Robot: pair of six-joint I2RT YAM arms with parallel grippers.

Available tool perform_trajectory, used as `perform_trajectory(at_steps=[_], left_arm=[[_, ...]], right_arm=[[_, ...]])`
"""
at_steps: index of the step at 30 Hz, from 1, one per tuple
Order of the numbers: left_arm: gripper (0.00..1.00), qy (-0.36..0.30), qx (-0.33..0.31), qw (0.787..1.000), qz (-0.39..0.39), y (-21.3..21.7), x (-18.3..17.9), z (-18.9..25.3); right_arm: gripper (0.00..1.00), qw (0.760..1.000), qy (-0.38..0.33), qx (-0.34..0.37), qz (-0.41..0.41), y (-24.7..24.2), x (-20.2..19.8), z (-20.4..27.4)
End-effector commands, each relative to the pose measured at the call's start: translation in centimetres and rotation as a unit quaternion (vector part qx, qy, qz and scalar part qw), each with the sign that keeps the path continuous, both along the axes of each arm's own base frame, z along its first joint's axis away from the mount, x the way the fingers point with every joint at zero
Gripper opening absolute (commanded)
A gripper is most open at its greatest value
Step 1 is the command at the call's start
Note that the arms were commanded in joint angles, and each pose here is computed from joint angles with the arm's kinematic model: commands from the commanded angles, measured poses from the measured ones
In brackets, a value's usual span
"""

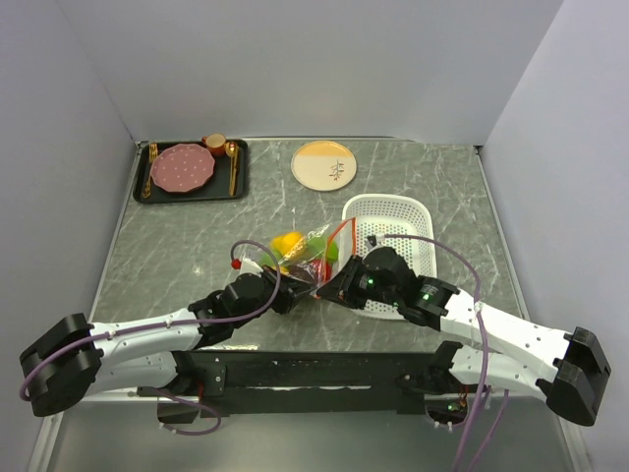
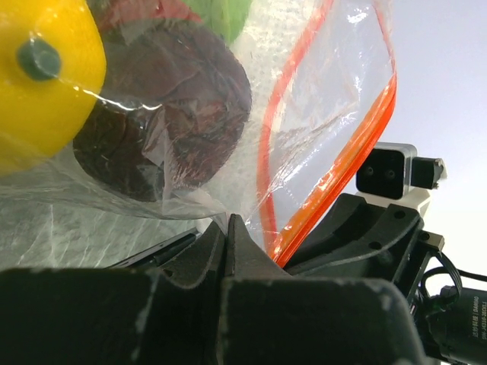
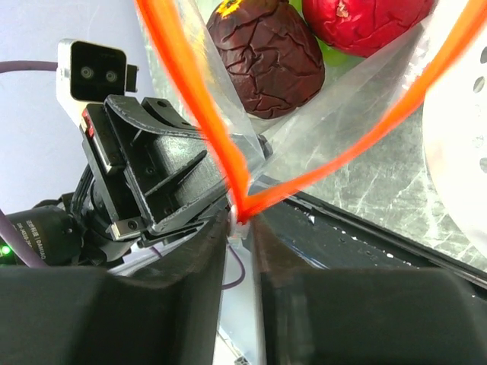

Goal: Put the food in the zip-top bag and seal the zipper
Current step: Zip the zipper food storage bag at the center of the board.

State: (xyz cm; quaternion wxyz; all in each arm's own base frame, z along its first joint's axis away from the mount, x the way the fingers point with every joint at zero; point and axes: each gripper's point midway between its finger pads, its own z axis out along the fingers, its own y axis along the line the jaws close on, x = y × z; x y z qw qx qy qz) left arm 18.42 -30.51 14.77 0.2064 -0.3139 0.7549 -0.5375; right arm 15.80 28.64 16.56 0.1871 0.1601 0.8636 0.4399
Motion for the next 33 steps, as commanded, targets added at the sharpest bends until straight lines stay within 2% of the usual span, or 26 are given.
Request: perform_trajectory(at_steps=[1, 5, 8, 14, 16, 17, 22, 28, 31, 33], left_arm=[[0.03, -0.021, -0.034, 0.999, -0.011, -0.8, 0.1, 2.5], [0.04, -0.022, -0.034, 0.999, -0.012, -0.8, 0.1, 2.5], [0.08, -0.022, -0.035, 0.999, -0.016, -0.9, 0.0, 2.6], [0.34, -0.017, -0.047, 0.998, -0.032, -1.2, -0.6, 2.8], [0.36, -0.016, -0.063, 0.997, -0.036, -1.3, -0.8, 3.1], [0.41, -0.016, -0.066, 0.997, -0.037, -1.3, -0.9, 3.2], [0.47, -0.011, -0.068, 0.997, -0.036, -1.2, -0.9, 3.2], [0.43, -0.008, -0.069, 0.997, -0.028, -1.4, -0.5, 3.1], [0.35, -0.006, -0.073, 0.997, -0.023, -1.6, -0.2, 3.0], [0.24, -0.005, -0.072, 0.997, -0.025, -1.8, -0.2, 2.9]], right_arm=[[0.21, 0.999, -0.023, 0.012, -0.022, -0.3, 1.2, 1.1], [0.17, 0.999, -0.026, 0.011, -0.026, -0.6, 1.4, 1.0], [0.11, 0.999, -0.029, 0.012, -0.025, -0.5, 1.5, 1.0], [0.10, 0.999, -0.034, 0.018, -0.029, -0.5, 1.7, 1.2], [0.10, 0.999, -0.037, 0.021, -0.031, -0.5, 1.9, 1.4], [0.10, 0.999, -0.037, 0.022, -0.032, -0.4, 1.9, 1.3], [0.10, 0.998, -0.040, 0.025, -0.034, -0.3, 2.1, 1.4], [0.10, 0.998, -0.042, 0.031, -0.032, -0.4, 1.9, 1.5], [0.10, 0.998, -0.042, 0.031, -0.027, -0.4, 1.7, 1.5], [0.10, 0.998, -0.040, 0.029, -0.026, -0.5, 1.6, 1.4]])
